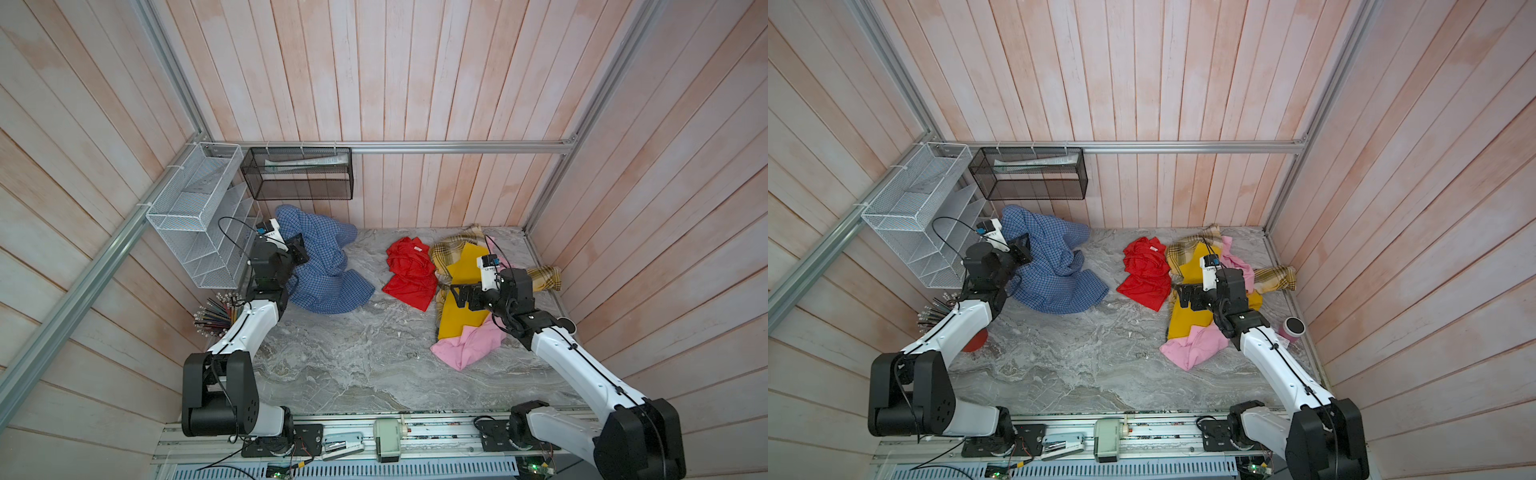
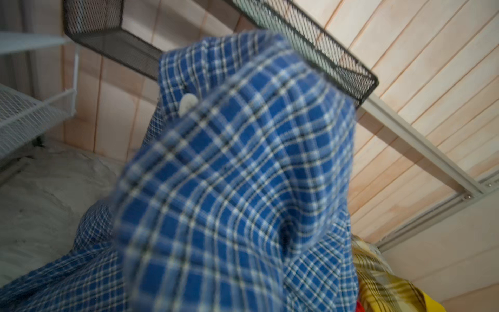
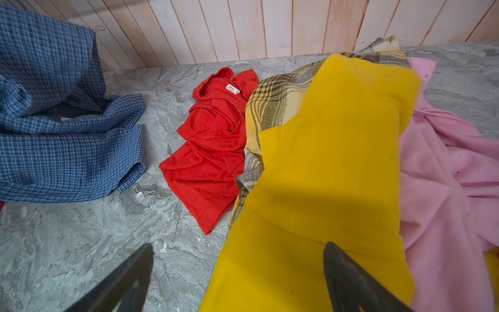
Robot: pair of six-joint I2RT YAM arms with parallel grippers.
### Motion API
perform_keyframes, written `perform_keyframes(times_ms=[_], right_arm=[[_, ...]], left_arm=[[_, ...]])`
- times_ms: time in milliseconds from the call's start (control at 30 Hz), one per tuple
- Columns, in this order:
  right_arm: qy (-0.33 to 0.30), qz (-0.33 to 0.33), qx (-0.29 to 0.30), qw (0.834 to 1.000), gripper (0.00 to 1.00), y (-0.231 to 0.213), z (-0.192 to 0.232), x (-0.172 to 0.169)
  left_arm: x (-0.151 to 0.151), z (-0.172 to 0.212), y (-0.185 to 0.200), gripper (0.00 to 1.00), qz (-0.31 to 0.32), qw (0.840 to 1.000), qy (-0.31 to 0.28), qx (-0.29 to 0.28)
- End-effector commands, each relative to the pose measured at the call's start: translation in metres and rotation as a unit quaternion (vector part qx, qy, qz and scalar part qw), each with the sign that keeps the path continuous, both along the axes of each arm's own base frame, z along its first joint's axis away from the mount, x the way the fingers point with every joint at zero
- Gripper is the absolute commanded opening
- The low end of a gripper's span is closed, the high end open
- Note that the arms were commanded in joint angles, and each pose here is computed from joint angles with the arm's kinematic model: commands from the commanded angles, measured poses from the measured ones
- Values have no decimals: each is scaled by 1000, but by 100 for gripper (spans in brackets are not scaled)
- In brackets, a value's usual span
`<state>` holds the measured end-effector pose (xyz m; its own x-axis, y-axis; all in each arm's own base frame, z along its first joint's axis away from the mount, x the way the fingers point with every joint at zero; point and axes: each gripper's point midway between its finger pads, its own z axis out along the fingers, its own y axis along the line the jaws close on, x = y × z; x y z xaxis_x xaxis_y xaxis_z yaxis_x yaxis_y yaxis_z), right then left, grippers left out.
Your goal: Pick out a specific cloth from the pile
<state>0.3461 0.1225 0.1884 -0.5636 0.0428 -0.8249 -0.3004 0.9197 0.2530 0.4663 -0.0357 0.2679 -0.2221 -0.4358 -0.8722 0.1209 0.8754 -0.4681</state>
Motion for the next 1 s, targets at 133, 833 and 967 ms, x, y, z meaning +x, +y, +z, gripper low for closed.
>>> perform_keyframes(times_ms=[133, 833, 967], right_arm=[[2, 5, 11, 1000, 98, 2, -2, -2], [17, -1, -13, 1000, 98, -3, -12, -1], [18, -1, -14, 1000, 98, -3, -12, 1]], left_arm=[[-18, -36, -31, 0, -27, 994, 51, 98], [-10, -232, -134, 86, -142, 910, 313, 230], [-22, -273, -115, 82, -98, 872, 403, 259]])
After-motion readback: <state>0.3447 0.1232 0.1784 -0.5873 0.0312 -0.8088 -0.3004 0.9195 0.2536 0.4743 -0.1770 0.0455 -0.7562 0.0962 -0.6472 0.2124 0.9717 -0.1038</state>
